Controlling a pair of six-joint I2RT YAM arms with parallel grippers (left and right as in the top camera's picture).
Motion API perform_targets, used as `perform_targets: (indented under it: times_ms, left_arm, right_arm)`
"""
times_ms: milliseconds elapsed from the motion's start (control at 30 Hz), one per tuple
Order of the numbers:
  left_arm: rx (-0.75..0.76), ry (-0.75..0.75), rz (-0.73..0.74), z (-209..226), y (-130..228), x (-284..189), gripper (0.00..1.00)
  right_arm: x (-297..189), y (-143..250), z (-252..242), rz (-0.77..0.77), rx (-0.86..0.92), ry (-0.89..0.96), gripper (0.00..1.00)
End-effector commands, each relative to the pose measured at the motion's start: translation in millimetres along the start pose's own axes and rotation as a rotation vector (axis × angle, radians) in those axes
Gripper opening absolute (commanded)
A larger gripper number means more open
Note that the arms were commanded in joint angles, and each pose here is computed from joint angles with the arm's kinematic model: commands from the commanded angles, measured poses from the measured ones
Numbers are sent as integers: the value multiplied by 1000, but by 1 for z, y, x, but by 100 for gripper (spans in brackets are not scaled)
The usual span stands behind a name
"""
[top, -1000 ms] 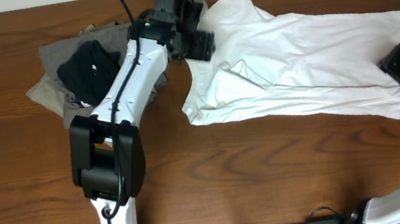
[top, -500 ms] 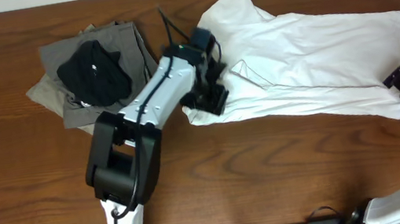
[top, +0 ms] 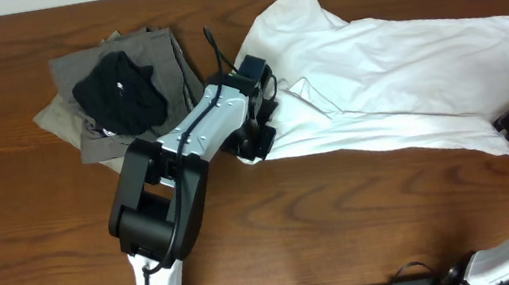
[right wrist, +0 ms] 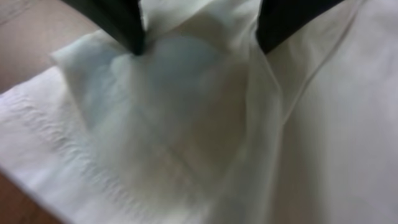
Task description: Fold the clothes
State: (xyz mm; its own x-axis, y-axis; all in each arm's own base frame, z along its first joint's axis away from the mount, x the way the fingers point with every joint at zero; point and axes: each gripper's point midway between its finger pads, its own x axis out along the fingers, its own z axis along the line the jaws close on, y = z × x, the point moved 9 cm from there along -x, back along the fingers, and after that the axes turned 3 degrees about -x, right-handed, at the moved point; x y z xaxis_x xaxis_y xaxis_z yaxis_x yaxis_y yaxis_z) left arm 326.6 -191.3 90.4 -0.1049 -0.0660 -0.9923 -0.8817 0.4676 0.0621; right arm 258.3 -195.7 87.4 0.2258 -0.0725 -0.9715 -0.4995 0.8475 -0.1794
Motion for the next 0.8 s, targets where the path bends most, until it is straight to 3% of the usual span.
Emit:
perform_targets:
  times_ms: [0,100,167,467,633,667,700,767]
  left_arm:
    - [-29,-82,42,10,8,-3,6]
    - [-63,-135,100,15,18,-4,6]
    - [-91,-140,133,17,23,-5,6]
    - [-226,-150,345,14,58,-17,6]
    - [-249,-61,389,5,67,-27,7]
    - [-254,-47,388,4,68,-29,14]
    - [-256,-40,384,3,68,-32,29]
    - [-255,-36,370,2,70,-39,41]
  right_arm:
    - [15,15,-19,65,34,125,32]
    - [4,14,-33,59,103,200,13]
    - [-8,9,-40,45,135,200,10]
    - [-85,1,-48,-153,177,187,18]
    - [-104,-2,-41,-233,171,104,20]
    - [-104,-3,-38,-233,166,76,22]
    - [-103,-4,-34,-228,160,49,24]
    - [-101,-5,-25,-222,131,-17,29]
